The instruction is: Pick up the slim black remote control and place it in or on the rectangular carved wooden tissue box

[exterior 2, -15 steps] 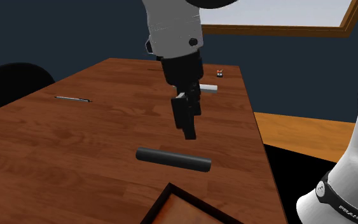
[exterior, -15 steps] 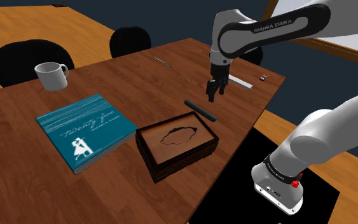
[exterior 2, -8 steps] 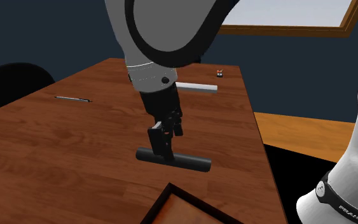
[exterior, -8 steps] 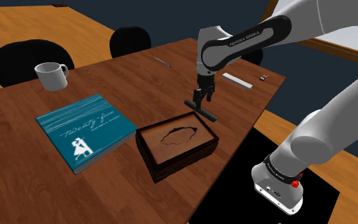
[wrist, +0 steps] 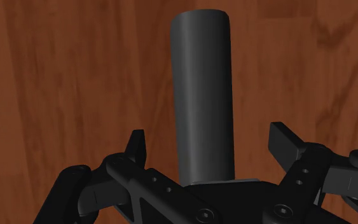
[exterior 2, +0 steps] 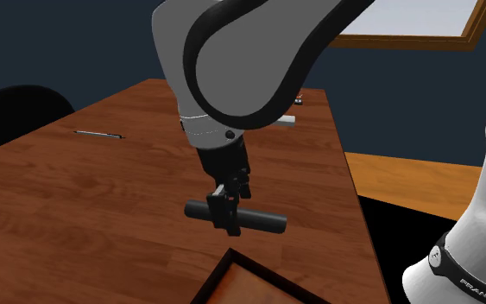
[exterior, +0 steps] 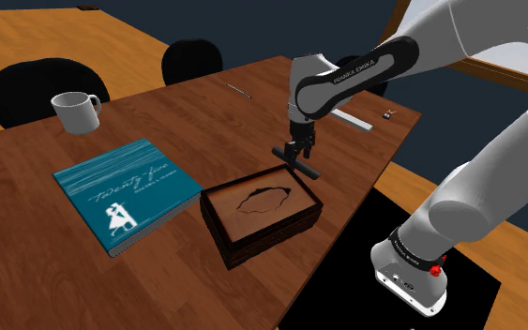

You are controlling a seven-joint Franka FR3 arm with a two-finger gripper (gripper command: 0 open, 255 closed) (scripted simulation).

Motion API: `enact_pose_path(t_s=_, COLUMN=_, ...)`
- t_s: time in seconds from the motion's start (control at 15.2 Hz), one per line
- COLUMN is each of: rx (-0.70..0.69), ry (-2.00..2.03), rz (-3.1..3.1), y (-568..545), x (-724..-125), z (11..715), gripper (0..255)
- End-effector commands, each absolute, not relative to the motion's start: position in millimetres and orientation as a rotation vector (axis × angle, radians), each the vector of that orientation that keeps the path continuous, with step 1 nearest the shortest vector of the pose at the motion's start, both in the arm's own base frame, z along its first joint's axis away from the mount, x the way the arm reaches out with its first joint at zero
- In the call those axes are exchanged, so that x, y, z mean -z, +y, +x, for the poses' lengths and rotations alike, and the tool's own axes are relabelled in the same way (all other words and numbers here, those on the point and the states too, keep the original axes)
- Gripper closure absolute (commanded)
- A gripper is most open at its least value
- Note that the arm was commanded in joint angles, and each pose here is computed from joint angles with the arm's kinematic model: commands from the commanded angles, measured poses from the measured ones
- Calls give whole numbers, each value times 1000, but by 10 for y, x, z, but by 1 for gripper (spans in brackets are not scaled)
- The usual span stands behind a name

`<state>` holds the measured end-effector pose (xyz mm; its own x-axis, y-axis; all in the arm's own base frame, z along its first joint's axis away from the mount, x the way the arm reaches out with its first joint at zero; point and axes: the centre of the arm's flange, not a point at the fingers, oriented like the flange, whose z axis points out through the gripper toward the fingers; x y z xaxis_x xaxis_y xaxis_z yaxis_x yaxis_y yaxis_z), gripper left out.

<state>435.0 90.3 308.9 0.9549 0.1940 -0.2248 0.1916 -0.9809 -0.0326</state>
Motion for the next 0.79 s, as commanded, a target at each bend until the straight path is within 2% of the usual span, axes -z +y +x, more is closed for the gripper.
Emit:
enact_pose_path(t_s=0.0, rx=-357, ry=-305, rz=-3096, y=901, x=-3081, z=4350, gripper=0)
enact_pose_path(t_s=0.26, rx=-357, ry=-305, rz=-3096, y=901, x=-3082, z=4350, gripper=0)
enact_pose_path(t_s=0.33, rx=-357, ry=-305, rz=-3096, y=901, x=-3082, z=4350, gripper=255)
enact_pose_path(t_s=0.73, rx=-357, ry=-305, rz=-3096, y=916, x=-3072, z=4340, gripper=255)
